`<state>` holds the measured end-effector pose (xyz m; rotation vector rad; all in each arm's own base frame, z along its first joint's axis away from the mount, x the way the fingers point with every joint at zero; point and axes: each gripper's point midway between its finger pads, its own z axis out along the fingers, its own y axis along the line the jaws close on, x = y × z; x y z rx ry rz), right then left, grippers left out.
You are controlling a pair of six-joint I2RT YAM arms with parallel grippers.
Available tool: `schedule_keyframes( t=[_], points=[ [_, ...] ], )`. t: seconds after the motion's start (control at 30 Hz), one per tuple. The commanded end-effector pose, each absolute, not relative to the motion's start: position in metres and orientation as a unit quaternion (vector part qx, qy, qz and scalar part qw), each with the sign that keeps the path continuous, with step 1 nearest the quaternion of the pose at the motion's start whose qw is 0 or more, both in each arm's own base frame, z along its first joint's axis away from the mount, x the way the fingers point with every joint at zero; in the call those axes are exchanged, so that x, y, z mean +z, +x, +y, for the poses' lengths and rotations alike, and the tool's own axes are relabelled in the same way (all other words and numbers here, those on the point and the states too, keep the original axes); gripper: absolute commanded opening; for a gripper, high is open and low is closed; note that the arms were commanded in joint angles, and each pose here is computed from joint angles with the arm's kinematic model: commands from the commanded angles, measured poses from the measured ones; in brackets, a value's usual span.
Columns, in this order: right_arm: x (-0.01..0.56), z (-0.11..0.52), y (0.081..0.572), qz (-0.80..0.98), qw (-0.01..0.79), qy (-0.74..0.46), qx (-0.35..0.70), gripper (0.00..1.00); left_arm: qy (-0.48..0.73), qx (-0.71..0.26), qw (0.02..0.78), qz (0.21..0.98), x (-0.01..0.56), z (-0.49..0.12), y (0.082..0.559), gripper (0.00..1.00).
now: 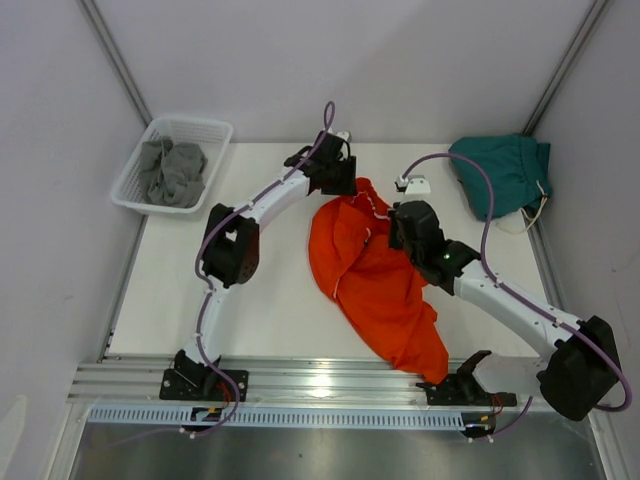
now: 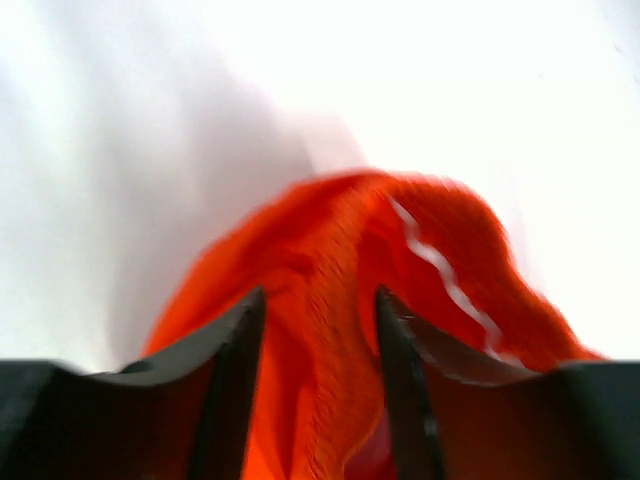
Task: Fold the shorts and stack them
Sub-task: Flatten the shorts out
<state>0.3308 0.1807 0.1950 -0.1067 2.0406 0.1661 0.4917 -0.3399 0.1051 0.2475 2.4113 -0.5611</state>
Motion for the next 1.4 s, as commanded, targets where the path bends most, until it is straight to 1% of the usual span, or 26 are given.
schedule_keyframes(
  t=[0.0, 0.07, 0.1, 0.17, 0.2, 0.27, 0.4, 0.53, 0.57, 0.6, 0.63, 0.67, 0.7, 0.77, 0.8, 0.87, 0.9, 0.97, 1.0, 1.03, 1.07, 1.13, 1.2, 1.27, 1.3, 1.37],
  points=[
    [0.227, 0.177, 0.326, 0.830, 0.551, -0.026, 0.079, 0.00, 0.047, -0.182, 0.346, 0.919, 0.115, -0.308, 0.526, 0.48],
    [0.227, 0.170, 0.316, 0.832, 0.549, -0.023, 0.079, 0.00, 0.031, -0.168, 0.352, 0.920, 0.119, -0.291, 0.540, 0.42],
    [0.227, 0.169, 0.313, 0.832, 0.548, -0.019, 0.082, 0.00, 0.025, -0.151, 0.363, 0.919, 0.120, -0.282, 0.550, 0.35],
    [0.226, 0.160, 0.301, 0.835, 0.544, -0.011, 0.084, 0.00, 0.013, -0.144, 0.368, 0.919, 0.124, -0.268, 0.559, 0.25],
    [0.225, 0.157, 0.298, 0.836, 0.542, -0.004, 0.085, 0.00, 0.009, -0.143, 0.368, 0.919, 0.124, -0.263, 0.561, 0.14],
    [0.219, 0.143, 0.291, 0.843, 0.535, 0.008, 0.061, 0.00, -0.003, -0.136, 0.366, 0.921, 0.122, -0.248, 0.564, 0.01],
    [0.217, 0.120, 0.289, 0.847, 0.529, 0.037, 0.032, 0.00, -0.020, -0.118, 0.383, 0.916, 0.140, -0.218, 0.567, 0.00],
    [0.226, 0.103, 0.301, 0.845, 0.531, 0.064, 0.022, 0.00, -0.037, -0.091, 0.416, 0.904, 0.188, -0.182, 0.564, 0.00],
    [0.228, 0.099, 0.305, 0.845, 0.530, 0.068, 0.018, 0.00, -0.047, -0.073, 0.437, 0.895, 0.214, -0.166, 0.561, 0.00],
    [0.221, 0.091, 0.313, 0.852, 0.518, 0.076, 0.006, 0.00, -0.052, -0.067, 0.447, 0.891, 0.228, -0.158, 0.558, 0.00],
    [0.232, 0.088, 0.321, 0.849, 0.522, 0.083, 0.007, 0.00, -0.060, -0.063, 0.457, 0.885, 0.243, -0.146, 0.556, 0.01],
    [0.233, 0.084, 0.326, 0.851, 0.518, 0.085, 0.001, 0.00, -0.066, -0.068, 0.481, 0.872, 0.276, -0.138, 0.548, 0.00],
    [0.234, 0.077, 0.332, 0.852, 0.516, 0.094, -0.006, 0.00, -0.068, -0.070, 0.487, 0.868, 0.289, -0.133, 0.542, 0.00],
    [0.242, 0.081, 0.346, 0.854, 0.513, 0.090, 0.009, 0.00, -0.068, -0.070, 0.510, 0.854, 0.319, -0.125, 0.530, 0.00],
    [0.243, 0.082, 0.349, 0.858, 0.505, 0.087, 0.022, 0.00, -0.072, -0.074, 0.536, 0.838, 0.351, -0.119, 0.516, 0.00],
    [0.256, 0.088, 0.363, 0.861, 0.501, 0.081, 0.038, 0.00, -0.078, -0.079, 0.553, 0.826, 0.373, -0.115, 0.501, 0.00],
    [0.255, 0.096, 0.364, 0.870, 0.484, 0.065, 0.058, 0.00, -0.083, -0.086, 0.575, 0.809, 0.400, -0.110, 0.486, 0.00],
    [0.279, 0.095, 0.387, 0.869, 0.485, 0.069, 0.071, 0.00, -0.085, -0.098, 0.600, 0.789, 0.429, -0.109, 0.474, 0.00],
    [0.284, 0.096, 0.389, 0.875, 0.474, 0.059, 0.081, 0.00, -0.086, -0.099, 0.609, 0.782, 0.441, -0.106, 0.469, 0.00],
    [0.296, 0.086, 0.399, 0.871, 0.480, 0.071, 0.081, 0.00, -0.090, -0.092, 0.609, 0.783, 0.443, -0.102, 0.466, 0.00],
    [0.322, 0.085, 0.413, 0.859, 0.499, 0.073, 0.091, 0.00, -0.092, -0.102, 0.638, 0.757, 0.480, -0.100, 0.459, 0.00],
    [0.343, 0.082, 0.421, 0.851, 0.508, 0.071, 0.115, 0.00, -0.081, -0.112, 0.638, 0.757, 0.490, -0.105, 0.459, 0.00],
    [0.368, 0.092, 0.423, 0.845, 0.514, 0.046, 0.140, 0.00, -0.072, -0.129, 0.636, 0.758, 0.494, -0.111, 0.457, 0.00],
    [0.371, 0.101, 0.421, 0.847, 0.511, 0.031, 0.142, 0.00, -0.052, -0.163, 0.626, 0.761, 0.489, -0.126, 0.454, 0.00],
    [0.368, 0.105, 0.420, 0.847, 0.511, 0.023, 0.144, 0.00, -0.047, -0.165, 0.591, 0.788, 0.454, -0.134, 0.461, 0.01],
    [0.362, 0.119, 0.414, 0.845, 0.513, 0.003, 0.150, 0.00, -0.034, -0.199, 0.586, 0.785, 0.448, -0.153, 0.459, 0.00]
  ],
)
